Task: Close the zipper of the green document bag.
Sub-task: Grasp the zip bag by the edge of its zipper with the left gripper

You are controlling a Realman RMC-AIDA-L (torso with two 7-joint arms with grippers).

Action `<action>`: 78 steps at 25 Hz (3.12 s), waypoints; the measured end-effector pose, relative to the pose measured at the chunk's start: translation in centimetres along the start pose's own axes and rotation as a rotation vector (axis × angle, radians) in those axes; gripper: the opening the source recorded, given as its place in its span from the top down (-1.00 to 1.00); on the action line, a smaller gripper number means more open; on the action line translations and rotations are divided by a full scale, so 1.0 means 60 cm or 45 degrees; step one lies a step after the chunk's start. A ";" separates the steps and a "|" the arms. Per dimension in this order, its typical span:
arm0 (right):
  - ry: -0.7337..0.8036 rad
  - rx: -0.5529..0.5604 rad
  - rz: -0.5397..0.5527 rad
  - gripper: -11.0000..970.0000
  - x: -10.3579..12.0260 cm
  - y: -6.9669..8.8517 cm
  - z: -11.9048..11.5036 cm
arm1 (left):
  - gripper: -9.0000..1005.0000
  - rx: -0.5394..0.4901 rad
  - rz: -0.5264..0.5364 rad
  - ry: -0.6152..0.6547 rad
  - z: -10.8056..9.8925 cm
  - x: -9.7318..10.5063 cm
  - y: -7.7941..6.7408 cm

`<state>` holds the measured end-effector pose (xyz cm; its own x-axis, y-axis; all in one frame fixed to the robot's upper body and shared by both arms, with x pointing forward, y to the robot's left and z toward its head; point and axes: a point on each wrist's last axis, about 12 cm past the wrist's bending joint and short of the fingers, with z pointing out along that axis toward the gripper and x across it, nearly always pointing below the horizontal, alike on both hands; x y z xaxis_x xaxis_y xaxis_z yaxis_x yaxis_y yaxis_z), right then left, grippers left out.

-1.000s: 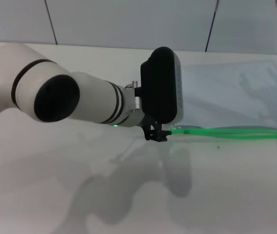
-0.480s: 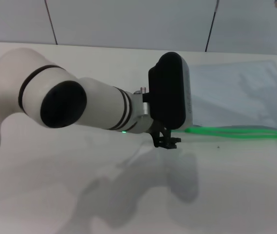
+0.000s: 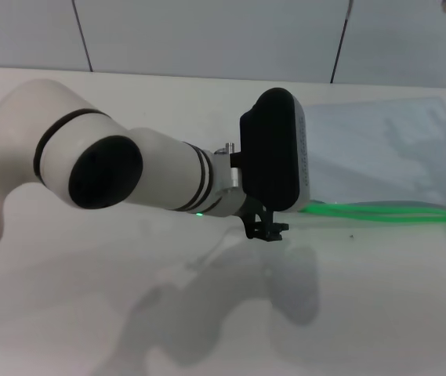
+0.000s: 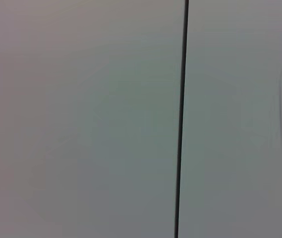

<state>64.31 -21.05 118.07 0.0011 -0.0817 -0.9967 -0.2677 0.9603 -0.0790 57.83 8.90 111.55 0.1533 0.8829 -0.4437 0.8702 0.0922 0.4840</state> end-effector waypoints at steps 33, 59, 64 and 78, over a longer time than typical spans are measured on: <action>-0.016 -0.028 -0.005 -0.69 -0.008 0.012 0.003 | -0.46 -0.102 0.043 -0.022 0.025 0.011 0.014; -0.015 -0.052 -0.014 -0.69 -0.009 0.022 0.004 | -0.45 -0.239 0.112 -0.102 0.045 0.019 0.006; -0.016 -0.054 -0.015 -0.69 -0.009 0.023 0.005 | -0.45 -0.240 0.113 -0.128 0.048 0.016 -0.002; -0.016 -0.055 -0.014 -0.69 -0.009 0.023 0.005 | -0.26 -0.234 0.101 -0.137 0.052 0.018 -0.007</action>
<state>64.22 -19.60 118.50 0.0162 -0.0882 -0.9960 -0.3086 0.9470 -0.0889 59.07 8.39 108.51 0.2753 0.8377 -0.4717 0.7549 0.1155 0.6456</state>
